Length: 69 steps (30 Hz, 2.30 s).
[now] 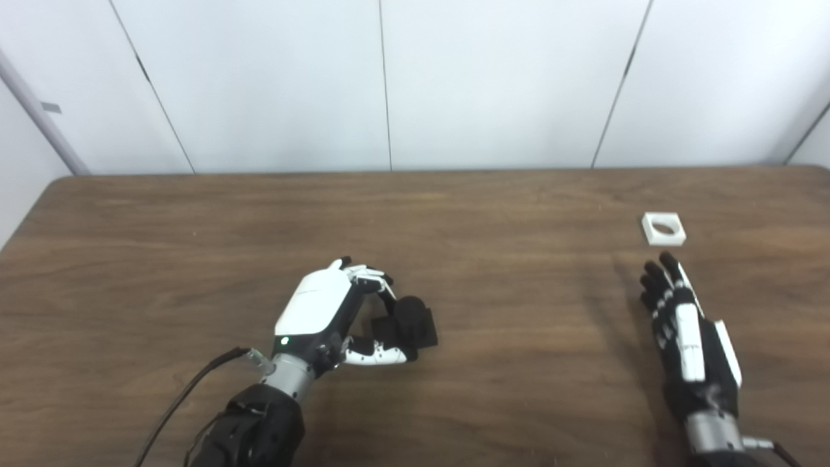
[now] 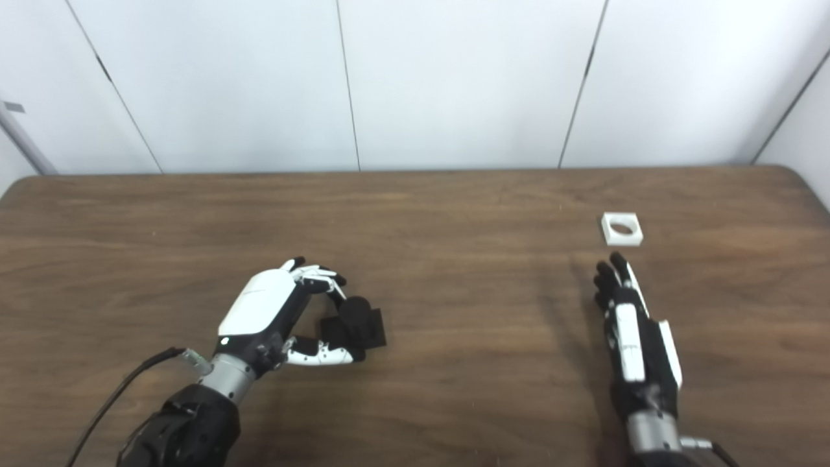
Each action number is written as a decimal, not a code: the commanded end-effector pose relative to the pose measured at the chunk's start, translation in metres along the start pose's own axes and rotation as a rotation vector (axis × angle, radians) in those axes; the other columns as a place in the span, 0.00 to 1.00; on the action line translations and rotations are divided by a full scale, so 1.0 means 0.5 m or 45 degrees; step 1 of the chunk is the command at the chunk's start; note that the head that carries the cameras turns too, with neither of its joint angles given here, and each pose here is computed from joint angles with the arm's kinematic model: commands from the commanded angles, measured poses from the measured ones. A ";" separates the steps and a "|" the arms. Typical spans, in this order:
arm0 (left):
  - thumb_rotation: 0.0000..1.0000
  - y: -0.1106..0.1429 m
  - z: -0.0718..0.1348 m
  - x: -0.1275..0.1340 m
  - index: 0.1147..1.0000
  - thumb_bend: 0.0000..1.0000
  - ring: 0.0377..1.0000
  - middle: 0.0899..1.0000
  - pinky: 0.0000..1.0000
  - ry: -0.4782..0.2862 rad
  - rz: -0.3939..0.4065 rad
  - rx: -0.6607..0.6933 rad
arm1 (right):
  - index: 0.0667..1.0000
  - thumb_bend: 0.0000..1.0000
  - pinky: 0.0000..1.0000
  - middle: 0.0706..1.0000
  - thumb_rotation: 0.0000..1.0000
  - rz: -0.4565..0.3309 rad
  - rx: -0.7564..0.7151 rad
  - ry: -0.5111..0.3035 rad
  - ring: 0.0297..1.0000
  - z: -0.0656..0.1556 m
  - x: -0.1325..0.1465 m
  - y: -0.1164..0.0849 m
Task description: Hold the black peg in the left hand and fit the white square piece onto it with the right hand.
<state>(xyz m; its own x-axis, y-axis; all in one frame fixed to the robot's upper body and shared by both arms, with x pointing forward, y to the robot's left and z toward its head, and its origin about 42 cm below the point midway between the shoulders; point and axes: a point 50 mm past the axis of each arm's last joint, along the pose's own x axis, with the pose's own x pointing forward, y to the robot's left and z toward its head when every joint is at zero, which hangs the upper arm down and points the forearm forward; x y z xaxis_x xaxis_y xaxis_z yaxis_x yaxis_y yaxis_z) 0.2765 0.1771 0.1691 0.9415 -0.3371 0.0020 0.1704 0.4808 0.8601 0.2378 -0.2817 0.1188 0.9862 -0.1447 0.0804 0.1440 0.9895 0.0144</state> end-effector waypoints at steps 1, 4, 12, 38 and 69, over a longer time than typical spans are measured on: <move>0.06 0.019 0.028 0.002 0.42 0.52 0.86 0.75 0.98 -0.087 0.057 0.034 | 0.94 0.57 0.95 0.93 0.93 0.017 0.009 -0.039 0.94 0.017 0.006 0.011; 0.06 0.004 0.035 -0.003 0.42 0.52 0.86 0.76 0.98 -0.098 0.031 0.019 | 0.94 0.57 0.96 0.93 0.94 0.021 0.013 -0.042 0.94 0.020 0.006 0.012; 0.06 -0.025 0.039 -0.013 0.42 0.52 0.86 0.75 0.97 -0.093 -0.021 -0.017 | 0.94 0.55 0.96 0.93 0.95 0.027 0.001 -0.050 0.94 0.027 0.005 0.012; 0.05 -0.039 0.014 -0.016 0.42 0.52 0.88 0.76 1.00 -0.053 -0.109 0.046 | 0.91 0.53 0.95 0.91 0.92 0.029 0.004 -0.070 0.93 0.057 0.013 0.021; 0.05 -0.031 -0.006 -0.025 0.42 0.52 0.85 0.75 0.98 -0.073 -0.128 0.088 | 0.72 0.72 0.94 0.85 0.36 -0.053 -0.857 -0.227 0.92 0.267 0.176 -0.063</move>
<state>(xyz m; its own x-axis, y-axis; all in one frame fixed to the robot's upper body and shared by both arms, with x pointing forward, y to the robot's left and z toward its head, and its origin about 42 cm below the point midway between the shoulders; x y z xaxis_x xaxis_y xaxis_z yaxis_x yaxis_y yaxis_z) 0.2626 0.1699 0.1555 0.8985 -0.4355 -0.0550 0.2490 0.4023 0.8810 0.3025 -0.3217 0.2390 0.9713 -0.1366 0.1946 0.2242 0.7991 -0.5578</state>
